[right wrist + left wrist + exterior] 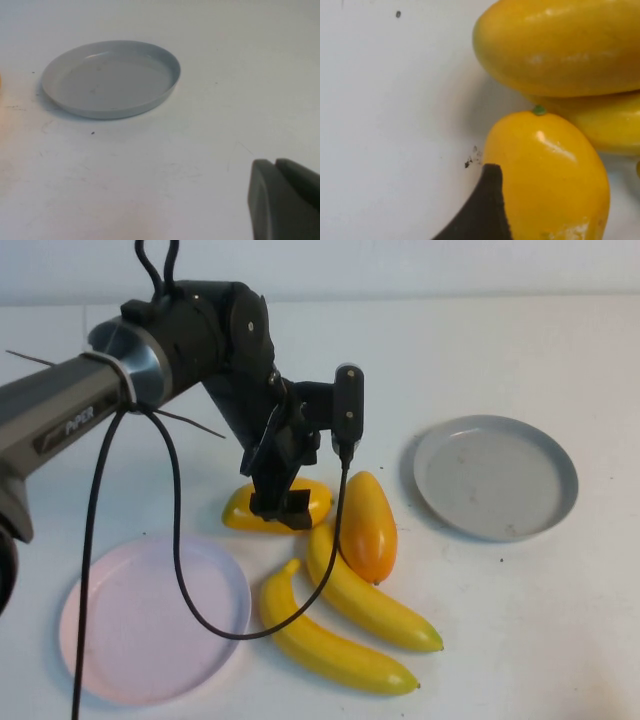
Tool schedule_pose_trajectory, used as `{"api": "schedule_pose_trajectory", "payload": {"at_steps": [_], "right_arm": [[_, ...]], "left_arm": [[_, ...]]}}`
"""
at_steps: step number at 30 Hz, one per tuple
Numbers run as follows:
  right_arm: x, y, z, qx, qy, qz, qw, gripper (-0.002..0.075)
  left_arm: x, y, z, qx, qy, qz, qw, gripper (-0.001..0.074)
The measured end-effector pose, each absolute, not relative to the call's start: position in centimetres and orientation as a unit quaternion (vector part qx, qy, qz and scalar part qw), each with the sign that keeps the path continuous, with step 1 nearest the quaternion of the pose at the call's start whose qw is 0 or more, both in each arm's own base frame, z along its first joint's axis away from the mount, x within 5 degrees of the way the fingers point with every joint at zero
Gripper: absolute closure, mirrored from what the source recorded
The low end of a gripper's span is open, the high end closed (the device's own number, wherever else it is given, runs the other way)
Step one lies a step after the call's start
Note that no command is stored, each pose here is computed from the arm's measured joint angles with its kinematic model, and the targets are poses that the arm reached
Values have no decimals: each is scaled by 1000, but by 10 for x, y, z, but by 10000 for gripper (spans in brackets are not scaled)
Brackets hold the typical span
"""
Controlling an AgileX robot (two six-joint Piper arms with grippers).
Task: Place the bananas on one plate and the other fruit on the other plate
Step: Put one type of fruit in the left plate
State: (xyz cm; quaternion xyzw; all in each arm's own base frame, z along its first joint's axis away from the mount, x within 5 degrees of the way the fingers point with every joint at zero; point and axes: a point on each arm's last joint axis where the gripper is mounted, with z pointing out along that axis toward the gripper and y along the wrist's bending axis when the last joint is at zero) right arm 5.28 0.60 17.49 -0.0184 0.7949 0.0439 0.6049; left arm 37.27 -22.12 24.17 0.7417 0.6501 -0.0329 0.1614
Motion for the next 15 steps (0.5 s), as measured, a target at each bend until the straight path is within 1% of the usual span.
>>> {"api": "schedule_pose_trajectory", "payload": {"at_steps": [7, 15], "right_arm": [[53, 6, 175, -18, 795, 44, 604, 743], [53, 6, 175, -18, 795, 44, 604, 743]], "left_arm": [[382, -218, 221, 742, 654, -25, 144, 66], [400, -199, 205, 720, 678, -26, 145, 66]]}}
